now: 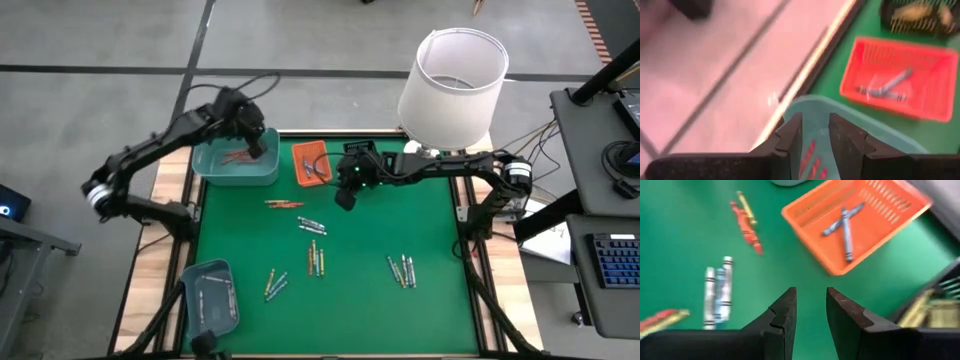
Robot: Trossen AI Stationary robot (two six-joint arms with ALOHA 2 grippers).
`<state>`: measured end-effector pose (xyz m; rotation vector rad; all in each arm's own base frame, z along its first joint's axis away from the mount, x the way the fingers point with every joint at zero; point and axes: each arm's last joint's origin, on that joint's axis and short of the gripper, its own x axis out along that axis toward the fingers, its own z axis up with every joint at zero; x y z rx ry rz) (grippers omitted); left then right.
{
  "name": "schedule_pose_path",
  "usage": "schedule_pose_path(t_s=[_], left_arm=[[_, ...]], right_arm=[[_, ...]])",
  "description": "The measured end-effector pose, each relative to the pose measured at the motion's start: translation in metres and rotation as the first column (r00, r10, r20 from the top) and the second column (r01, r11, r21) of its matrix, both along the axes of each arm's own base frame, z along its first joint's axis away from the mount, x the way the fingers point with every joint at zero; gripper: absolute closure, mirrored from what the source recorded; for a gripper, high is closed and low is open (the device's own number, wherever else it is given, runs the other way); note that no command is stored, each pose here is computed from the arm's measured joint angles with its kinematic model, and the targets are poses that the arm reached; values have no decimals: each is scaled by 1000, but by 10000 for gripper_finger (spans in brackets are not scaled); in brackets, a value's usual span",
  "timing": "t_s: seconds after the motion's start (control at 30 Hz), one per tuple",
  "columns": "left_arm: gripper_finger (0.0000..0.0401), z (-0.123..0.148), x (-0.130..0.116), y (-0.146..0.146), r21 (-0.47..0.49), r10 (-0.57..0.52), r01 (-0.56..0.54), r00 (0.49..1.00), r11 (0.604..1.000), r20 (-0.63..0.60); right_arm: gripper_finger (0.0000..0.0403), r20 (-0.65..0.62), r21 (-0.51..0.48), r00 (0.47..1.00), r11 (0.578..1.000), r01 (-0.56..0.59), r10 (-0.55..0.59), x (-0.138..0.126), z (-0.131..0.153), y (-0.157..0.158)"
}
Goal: Sort crayons
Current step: Put the orange crayon into the green bin
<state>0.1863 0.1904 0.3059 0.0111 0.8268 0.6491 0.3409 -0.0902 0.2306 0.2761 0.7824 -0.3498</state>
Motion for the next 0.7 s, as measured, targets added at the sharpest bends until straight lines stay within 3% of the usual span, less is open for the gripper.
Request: schedule_pose_path(t_s=[0.17,0.27,0.37,0.53,0.63,0.7], left_arm=[[323,-2,-16,-23,92,-126,108,966,990,224],[323,-8,-23,-34,160,-199,152,921,975,335],[323,-13,-29,-40,241,-235,147,888,959,395],[323,-17,-35,-46,336,-280,142,868,931,410],[323,-16,-36,-47,355,-291,145,867,924,403],[323,-16,-36,-47,355,-291,145,868,924,403]], right_arm=[[310,64,244,998,969,-35,20,2,5,6],[310,85,370,996,929,-13,-20,4,8,8],[310,39,502,994,862,66,-99,2,7,10],[310,-296,649,939,684,334,-177,-18,-9,26],[310,-519,655,843,567,499,-143,-34,-14,40],[310,-638,605,759,526,598,-129,-44,-13,50]])
